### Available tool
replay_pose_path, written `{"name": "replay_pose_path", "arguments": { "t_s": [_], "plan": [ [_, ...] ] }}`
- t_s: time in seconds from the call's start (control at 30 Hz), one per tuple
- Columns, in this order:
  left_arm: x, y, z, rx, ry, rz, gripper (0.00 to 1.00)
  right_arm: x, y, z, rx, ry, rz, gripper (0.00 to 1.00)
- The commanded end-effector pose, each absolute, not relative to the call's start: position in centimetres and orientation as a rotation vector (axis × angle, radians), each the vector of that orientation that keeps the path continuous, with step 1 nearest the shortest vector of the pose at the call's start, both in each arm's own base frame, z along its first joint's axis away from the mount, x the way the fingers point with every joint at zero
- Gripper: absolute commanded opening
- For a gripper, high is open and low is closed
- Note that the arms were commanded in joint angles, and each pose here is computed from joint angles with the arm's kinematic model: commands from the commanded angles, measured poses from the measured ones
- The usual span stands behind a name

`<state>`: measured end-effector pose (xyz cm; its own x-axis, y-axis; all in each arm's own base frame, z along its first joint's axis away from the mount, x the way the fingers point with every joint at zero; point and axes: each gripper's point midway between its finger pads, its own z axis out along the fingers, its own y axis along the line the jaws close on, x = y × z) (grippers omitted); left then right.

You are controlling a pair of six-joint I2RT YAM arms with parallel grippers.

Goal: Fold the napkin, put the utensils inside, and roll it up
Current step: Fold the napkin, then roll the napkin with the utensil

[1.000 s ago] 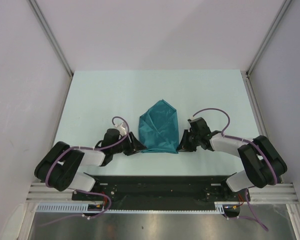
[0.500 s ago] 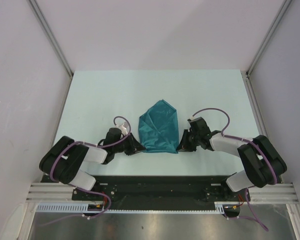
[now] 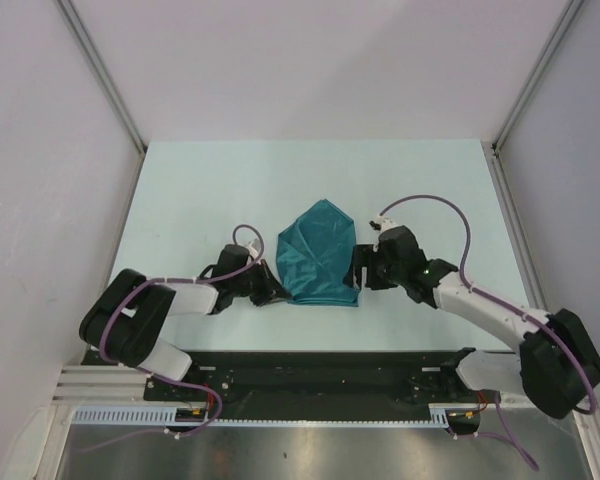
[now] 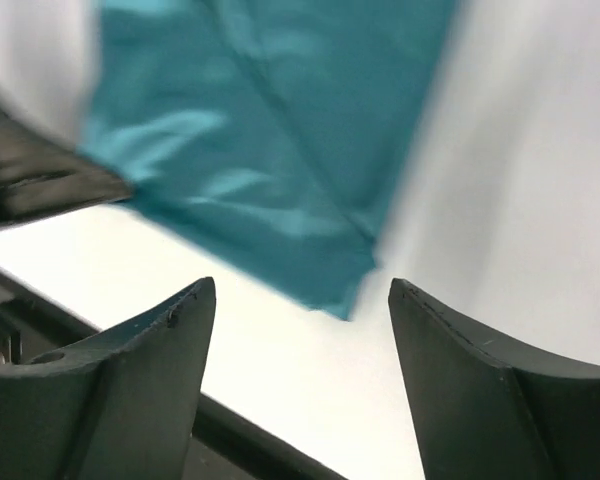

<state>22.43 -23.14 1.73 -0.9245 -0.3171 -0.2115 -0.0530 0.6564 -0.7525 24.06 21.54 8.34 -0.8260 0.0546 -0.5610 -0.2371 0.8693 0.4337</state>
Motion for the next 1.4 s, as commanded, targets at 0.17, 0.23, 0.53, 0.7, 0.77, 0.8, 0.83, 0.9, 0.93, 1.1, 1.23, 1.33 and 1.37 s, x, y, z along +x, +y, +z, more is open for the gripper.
{"name": "replay_pose_path", "arguments": {
  "t_s": [0.17, 0.23, 0.53, 0.7, 0.77, 0.8, 0.83, 0.9, 0.93, 1.1, 1.23, 1.33, 1.37],
  "plan": [
    [22.8, -23.1, 3.4, -0.308, 2.57, -1.256, 0.0, 23.3, 29.1, 13.9, -0.583, 2.055, 0.483, 0.79],
    [22.7, -23.2, 3.5, -0.323, 2.575, -1.293, 0.0, 23.4, 30.6, 14.1, -0.622, 2.005, 0.439, 0.79],
    [22.2, -22.9, 3.4, -0.412, 2.601, -1.412, 0.0, 21.0, 38.0, 11.7, -0.859, 1.856, 0.323, 0.79],
    [22.0, -22.7, 3.1, -0.444, 2.612, -1.449, 0.0, 20.3, 39.8, 9.4, -0.938, 1.831, 0.278, 0.78],
    [22.0, -22.7, 3.1, -0.451, 2.612, -1.457, 0.0, 20.2, 40.2, 9.0, -0.96, 1.815, 0.253, 0.78],
    [22.0, -22.7, 3.1, -0.463, 2.612, -1.464, 0.0, 20.1, 40.5, 8.4, -0.982, 1.809, 0.242, 0.78],
    [22.2, -22.6, 3.2, -0.47, 2.607, -1.469, 0.0, 20.0, 40.8, 8.2, -0.995, 1.806, 0.243, 0.78],
    [22.3, -22.5, 3.2, -0.478, 2.606, -1.474, 0.0, 20.0, 41.1, 7.4, -1.013, 1.803, 0.22, 0.78],
    [22.4, -22.5, 3.3, -0.476, 2.604, -1.474, 0.0, 20.1, 41.1, 6.9, -1.017, 1.807, 0.204, 0.78],
    [22.4, -22.2, 3.3, -0.485, 2.609, -1.483, 0.0, 21.5, 39.9, 5.5, -0.972, 1.821, 0.037, 0.75],
    [22.4, -22.0, 3.2, -0.481, 2.617, -1.48, 0.0, 22.3, 38.2, 4.5, -0.928, 1.837, -0.083, 0.65],
    [22.5, -21.9, 3.3, -0.484, 2.62, -1.485, 0.0, 22.8, 36.6, 3.9, -0.893, 1.852, -0.156, 0.57],
    [22.5, -21.8, 3.3, -0.48, 2.618, -1.487, 0.0, 23.0, 36.1, 3.8, -0.892, 1.856, -0.173, 0.56]
  ]
}}
